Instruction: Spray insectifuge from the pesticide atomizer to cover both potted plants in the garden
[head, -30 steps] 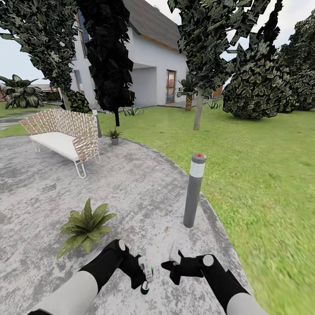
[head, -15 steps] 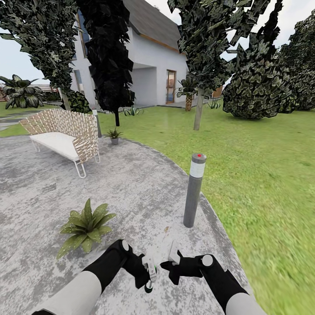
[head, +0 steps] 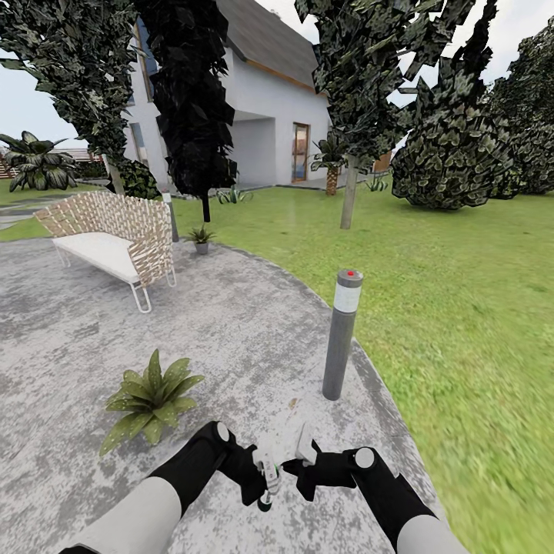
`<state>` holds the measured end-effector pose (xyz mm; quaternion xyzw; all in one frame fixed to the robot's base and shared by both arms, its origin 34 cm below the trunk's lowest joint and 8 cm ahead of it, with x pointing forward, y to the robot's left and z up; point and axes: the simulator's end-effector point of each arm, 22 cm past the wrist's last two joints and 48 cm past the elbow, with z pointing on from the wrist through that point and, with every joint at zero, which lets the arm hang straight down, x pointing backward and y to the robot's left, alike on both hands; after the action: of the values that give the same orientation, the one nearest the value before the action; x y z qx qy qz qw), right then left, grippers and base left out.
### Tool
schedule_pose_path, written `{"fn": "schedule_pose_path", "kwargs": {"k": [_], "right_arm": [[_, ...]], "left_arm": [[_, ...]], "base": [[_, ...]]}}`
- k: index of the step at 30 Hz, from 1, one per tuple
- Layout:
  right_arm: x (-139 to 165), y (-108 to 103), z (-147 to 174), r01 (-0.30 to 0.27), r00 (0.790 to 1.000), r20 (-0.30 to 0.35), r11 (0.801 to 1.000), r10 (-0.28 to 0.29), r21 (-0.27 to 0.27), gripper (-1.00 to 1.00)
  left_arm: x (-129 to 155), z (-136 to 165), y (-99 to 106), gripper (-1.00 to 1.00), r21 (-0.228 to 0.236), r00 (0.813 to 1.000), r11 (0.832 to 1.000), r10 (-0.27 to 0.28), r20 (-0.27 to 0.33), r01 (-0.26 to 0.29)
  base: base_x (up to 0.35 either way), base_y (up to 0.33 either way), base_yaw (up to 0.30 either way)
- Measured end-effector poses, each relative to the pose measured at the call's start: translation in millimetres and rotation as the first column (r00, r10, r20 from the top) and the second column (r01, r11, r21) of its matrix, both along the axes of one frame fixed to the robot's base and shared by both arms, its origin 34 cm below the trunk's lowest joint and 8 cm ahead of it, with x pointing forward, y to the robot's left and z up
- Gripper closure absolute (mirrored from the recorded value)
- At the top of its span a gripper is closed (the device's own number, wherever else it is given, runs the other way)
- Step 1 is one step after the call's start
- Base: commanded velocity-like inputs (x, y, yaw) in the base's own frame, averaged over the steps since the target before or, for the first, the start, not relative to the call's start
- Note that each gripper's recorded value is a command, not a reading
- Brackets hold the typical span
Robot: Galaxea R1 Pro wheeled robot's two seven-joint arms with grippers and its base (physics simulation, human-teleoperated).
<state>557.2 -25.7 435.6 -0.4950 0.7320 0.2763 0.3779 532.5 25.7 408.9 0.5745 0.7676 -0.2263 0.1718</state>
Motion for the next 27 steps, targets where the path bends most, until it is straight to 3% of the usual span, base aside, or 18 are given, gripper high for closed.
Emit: {"fn": "schedule_pose_path", "kwargs": {"k": [12, 27], "right_arm": [[-0.1, 0.2, -0.1, 0.000, 1.000, 0.000, 1.000, 0.000, 0.000, 1.00], [-0.8, 5.3, 1.6, -0.004, 1.000, 0.000, 1.000, 0.004, 0.007, 1.00]], "left_arm": [[1.9, 2.0, -8.3, 1.00, -0.010, 1.000, 1.000, 0.005, 0.013, -0.005], [1.6, -1.9, -2.6, 1.00, 0.000, 1.000, 1.000, 0.009, 0.016, -0.009]], "base": [[0.000, 0.000, 0.000], [0.000, 0.000, 0.000]]}}
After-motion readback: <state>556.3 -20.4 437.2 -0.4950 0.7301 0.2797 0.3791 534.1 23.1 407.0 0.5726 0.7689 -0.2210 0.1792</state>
